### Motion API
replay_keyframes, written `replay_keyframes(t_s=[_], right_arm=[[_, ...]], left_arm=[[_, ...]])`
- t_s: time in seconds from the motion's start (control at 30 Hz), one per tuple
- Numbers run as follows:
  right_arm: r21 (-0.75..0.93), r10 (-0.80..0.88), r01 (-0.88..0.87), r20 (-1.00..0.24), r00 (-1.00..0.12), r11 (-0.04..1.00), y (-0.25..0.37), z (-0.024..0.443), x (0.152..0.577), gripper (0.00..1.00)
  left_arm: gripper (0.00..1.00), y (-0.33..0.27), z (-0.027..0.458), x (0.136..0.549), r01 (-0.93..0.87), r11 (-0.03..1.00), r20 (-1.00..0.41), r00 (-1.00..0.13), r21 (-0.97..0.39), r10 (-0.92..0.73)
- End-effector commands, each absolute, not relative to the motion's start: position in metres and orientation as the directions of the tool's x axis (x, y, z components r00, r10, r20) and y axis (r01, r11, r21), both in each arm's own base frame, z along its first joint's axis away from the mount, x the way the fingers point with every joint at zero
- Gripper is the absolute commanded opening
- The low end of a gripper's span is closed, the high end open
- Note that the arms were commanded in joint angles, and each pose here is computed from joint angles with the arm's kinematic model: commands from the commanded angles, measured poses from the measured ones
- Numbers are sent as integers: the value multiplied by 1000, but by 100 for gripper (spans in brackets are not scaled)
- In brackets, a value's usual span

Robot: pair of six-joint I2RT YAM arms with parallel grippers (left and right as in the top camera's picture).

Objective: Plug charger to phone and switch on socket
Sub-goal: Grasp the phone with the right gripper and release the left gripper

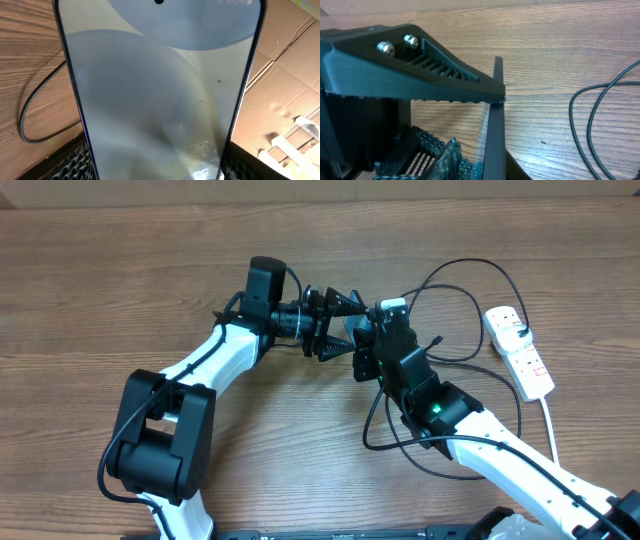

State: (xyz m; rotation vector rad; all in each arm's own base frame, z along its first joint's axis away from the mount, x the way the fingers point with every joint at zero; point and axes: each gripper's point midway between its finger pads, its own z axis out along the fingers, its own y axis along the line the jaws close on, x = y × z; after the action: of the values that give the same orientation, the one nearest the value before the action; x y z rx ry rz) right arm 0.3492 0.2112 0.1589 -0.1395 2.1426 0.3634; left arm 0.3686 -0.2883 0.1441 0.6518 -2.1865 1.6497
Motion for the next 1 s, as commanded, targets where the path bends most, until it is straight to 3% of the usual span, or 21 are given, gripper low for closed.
replay_keyframes(t_s=[0.0, 0.13, 0.33, 0.53, 0.67, 0.73, 0.97], right_arm=[[226, 40, -268, -829, -558, 936, 220, 165, 348, 15], [260, 68, -261, -818, -571, 930, 223, 164, 346, 7], [279, 70, -278, -810, -582, 919, 227, 164, 344, 4], [308, 104, -256, -800, -591, 916, 227, 164, 344, 4], [317, 123, -240, -800, -588, 918, 222, 165, 348, 4], [334, 154, -213, -797, -584, 918, 218, 167, 352, 4], [474, 364, -39, -723, -587, 880, 187, 169, 370, 4]], left_arm=[[36, -293, 149, 368, -534, 225, 514, -846, -815, -144], [36, -294, 149, 368, -534, 225, 513, -846, -815, -145], [38, -294, 149, 368, -534, 225, 514, -846, -815, -145], [60, -293, 149, 369, -533, 225, 512, -846, -816, -149], [82, -289, 154, 380, -492, 204, 465, -869, -846, -167], [100, -286, 163, 391, -428, 177, 401, -900, -886, -171], [100, -265, 203, 410, -84, 94, 73, -991, -992, -112]])
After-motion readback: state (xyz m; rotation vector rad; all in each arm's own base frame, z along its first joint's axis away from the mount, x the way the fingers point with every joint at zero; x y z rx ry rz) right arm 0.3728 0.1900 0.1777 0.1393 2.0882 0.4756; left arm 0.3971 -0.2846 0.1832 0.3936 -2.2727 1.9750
